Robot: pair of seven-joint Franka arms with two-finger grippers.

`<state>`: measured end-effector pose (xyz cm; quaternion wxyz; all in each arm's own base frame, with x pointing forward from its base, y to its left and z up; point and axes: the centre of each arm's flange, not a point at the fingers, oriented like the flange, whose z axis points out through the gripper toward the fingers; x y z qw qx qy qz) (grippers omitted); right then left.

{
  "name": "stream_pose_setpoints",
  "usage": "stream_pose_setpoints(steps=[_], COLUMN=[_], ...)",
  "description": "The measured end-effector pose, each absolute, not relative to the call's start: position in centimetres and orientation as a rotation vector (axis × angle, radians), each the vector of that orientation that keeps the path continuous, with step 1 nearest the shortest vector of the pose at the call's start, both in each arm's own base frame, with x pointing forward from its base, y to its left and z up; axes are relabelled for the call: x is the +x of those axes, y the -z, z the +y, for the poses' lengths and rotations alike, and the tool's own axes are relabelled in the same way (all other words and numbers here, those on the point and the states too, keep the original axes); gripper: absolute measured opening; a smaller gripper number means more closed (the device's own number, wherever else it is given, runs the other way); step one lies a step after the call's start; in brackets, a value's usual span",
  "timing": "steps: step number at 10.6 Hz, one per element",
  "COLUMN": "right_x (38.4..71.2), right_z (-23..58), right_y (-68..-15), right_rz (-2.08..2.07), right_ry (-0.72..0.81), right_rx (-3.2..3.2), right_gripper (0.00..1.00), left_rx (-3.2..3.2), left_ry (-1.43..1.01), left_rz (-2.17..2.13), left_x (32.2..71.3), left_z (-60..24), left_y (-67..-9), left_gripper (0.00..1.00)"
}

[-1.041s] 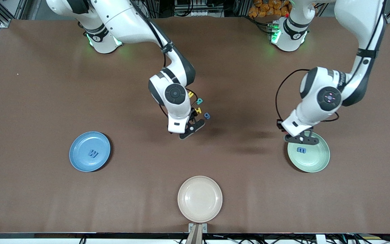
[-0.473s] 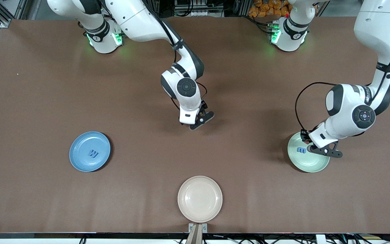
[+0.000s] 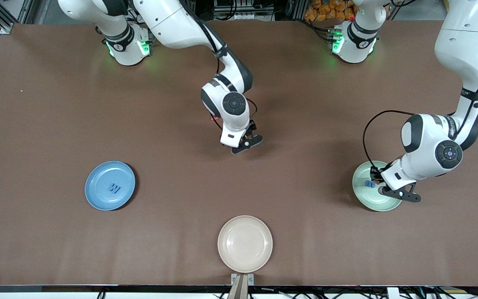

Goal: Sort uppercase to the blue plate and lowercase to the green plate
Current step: 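Open the left gripper to drop the pink letter on the green plate, then grasp the yellow H with the right gripper while the left gripper returns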

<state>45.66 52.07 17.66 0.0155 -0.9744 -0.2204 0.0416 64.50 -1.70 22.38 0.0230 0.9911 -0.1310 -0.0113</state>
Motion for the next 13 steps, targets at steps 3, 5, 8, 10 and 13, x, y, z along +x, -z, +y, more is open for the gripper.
stream_pose_setpoints(steps=[3, 5, 8, 10, 13], right_x=[45.0, 45.2, 45.5, 45.5, 45.4], right_z=[52.7, 52.8, 52.7, 52.6, 52.4], right_y=[-17.7, -17.9, -18.0, -17.9, -17.5], right_rz=[-0.693, -0.69, -0.683, -0.679, -0.655], right_ry=[-0.12, -0.096, -0.079, -0.08, -0.091], right_rx=[-3.028, -3.022, -3.022, -3.025, -3.036], right_gripper=[1.0, 1.0, 1.0, 1.0, 1.0], left_rx=[3.063, 3.056, 3.051, 3.049, 3.034], left_ry=[-0.005, -0.026, 0.033, 0.085, 0.139], left_rz=[-0.414, -0.443, -0.38, -0.337, -0.238], left_x=[65.2, 65.7, 64.7, 63.0, 59.7], left_z=[-1.8, -3.6, -8.8, -13.7, -20.8], left_y=[-22.8, -25.1, -29.1, -31.6, -32.1], left_gripper=[0.79, 1.0, 1.0, 1.0, 1.0])
